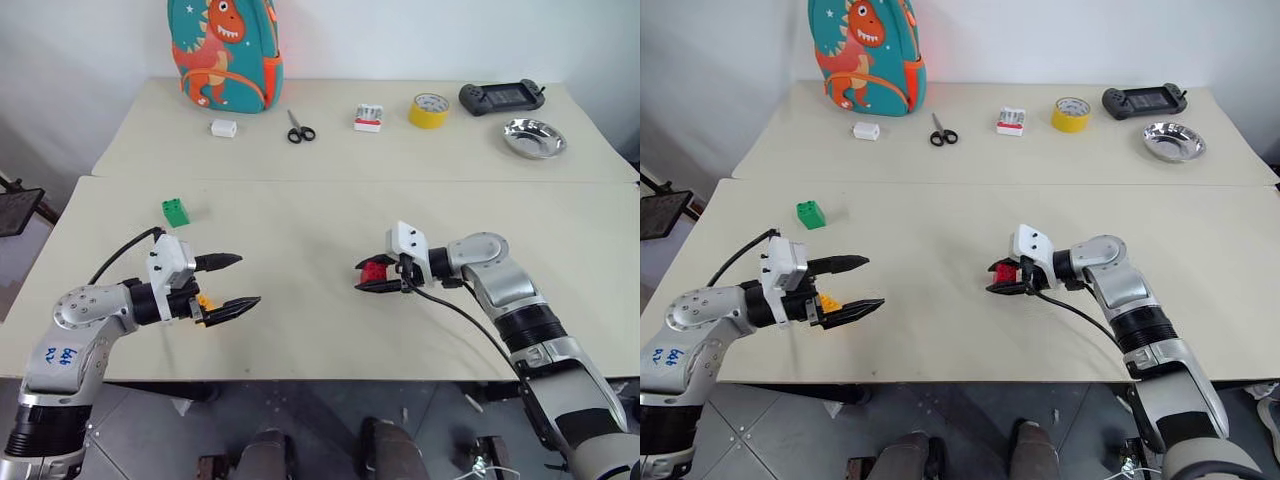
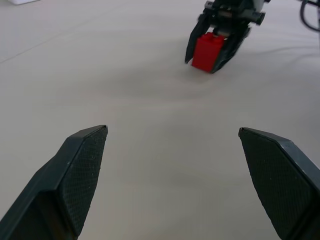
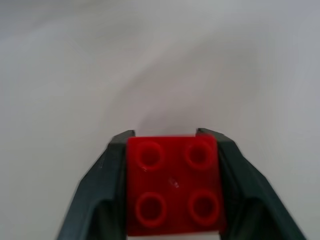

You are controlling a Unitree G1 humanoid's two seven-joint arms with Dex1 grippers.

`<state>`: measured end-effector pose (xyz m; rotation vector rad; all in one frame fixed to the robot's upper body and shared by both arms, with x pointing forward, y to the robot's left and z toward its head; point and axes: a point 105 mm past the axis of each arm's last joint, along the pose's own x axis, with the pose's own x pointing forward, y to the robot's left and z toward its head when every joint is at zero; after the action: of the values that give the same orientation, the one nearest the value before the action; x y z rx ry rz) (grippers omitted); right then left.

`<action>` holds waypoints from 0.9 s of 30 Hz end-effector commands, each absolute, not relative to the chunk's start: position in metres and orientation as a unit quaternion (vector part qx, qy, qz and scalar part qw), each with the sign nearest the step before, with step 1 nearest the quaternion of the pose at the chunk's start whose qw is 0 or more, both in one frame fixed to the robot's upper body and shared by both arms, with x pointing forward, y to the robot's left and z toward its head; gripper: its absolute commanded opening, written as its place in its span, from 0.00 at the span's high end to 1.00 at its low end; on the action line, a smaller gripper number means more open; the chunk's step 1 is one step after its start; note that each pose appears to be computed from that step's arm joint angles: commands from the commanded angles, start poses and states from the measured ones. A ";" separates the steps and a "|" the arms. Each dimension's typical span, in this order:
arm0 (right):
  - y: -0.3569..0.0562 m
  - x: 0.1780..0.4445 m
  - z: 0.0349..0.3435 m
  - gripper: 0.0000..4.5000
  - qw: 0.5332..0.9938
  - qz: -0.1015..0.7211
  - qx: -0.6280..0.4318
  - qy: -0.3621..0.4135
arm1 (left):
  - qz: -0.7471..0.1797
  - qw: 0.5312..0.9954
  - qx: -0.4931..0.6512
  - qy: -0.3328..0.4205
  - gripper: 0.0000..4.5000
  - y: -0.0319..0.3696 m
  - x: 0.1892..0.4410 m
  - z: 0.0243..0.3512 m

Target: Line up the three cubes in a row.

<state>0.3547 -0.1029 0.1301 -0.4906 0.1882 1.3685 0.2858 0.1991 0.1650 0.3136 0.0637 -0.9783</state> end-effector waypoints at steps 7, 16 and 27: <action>-0.132 0.323 0.208 0.01 0.745 0.631 -0.151 -0.156 | -0.298 0.948 0.114 0.010 0.00 0.328 0.263 0.180; -0.155 0.273 0.167 0.01 0.764 0.622 -0.079 -0.153 | -0.166 0.983 0.054 0.063 0.00 0.382 0.206 0.128; -0.167 0.279 0.172 0.01 0.832 0.498 -0.084 -0.228 | -0.027 0.993 -0.042 -0.105 0.00 0.334 0.241 0.144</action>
<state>0.2812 -0.1615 0.1628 -0.1373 -0.4440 1.0842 0.2340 0.3406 0.1234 -0.1243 -0.1426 -0.0790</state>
